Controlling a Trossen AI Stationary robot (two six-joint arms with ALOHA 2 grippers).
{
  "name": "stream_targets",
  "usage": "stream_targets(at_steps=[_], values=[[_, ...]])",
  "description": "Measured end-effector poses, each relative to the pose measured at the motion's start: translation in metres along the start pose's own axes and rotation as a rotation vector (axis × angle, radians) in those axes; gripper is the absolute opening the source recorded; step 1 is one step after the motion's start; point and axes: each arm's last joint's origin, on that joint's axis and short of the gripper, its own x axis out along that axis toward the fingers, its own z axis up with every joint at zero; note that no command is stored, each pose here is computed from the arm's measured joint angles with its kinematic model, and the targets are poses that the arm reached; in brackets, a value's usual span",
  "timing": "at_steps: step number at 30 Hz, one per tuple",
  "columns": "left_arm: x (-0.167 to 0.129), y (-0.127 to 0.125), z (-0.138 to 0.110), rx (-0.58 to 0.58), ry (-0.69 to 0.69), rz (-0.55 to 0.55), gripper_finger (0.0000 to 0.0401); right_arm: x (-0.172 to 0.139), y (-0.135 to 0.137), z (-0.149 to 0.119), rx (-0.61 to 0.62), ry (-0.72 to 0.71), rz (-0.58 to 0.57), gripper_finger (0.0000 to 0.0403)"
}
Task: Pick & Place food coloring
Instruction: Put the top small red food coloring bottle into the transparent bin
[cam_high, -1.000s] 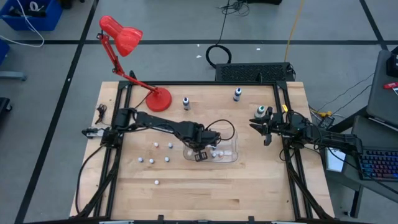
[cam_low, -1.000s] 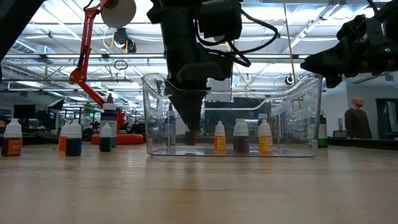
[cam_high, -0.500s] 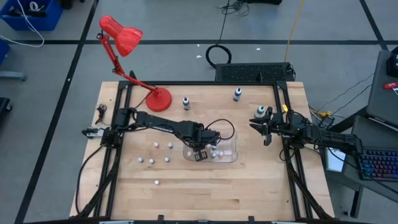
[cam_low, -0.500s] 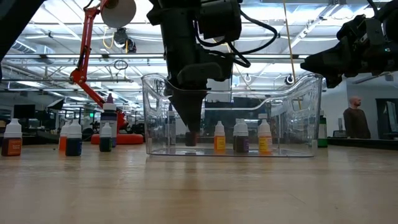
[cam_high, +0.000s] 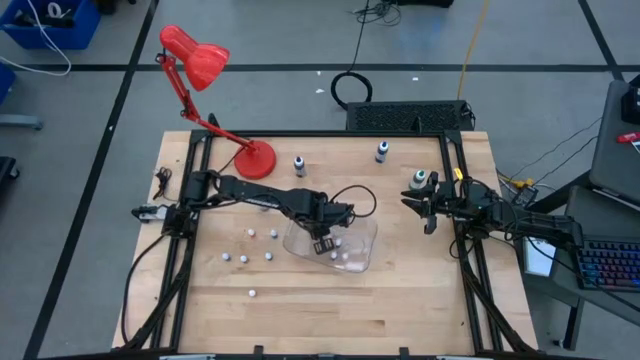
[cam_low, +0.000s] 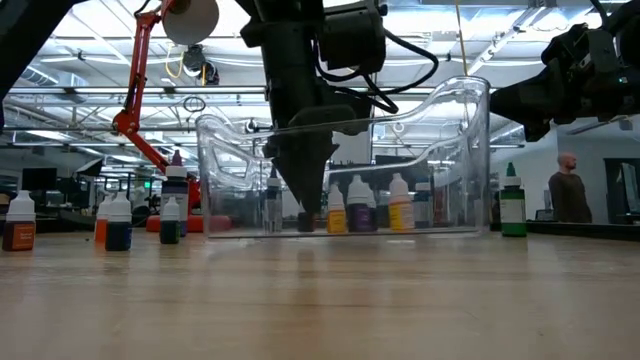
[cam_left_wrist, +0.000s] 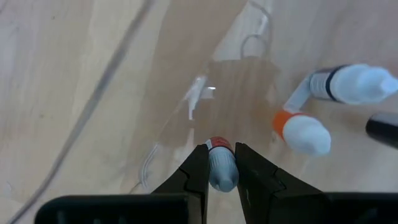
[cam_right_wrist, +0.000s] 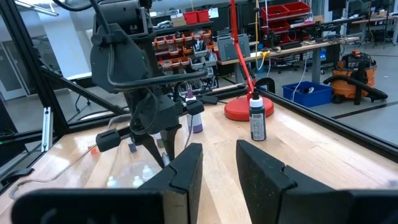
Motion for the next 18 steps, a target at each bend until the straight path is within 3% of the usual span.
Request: stream_targets(at_steps=[18], values=[[-0.0007, -0.0077, -0.003, -0.016, 0.008, -0.016, 0.0057, 0.0, 0.0, -0.0001, 0.0, 0.0, 0.0, 0.0089]])
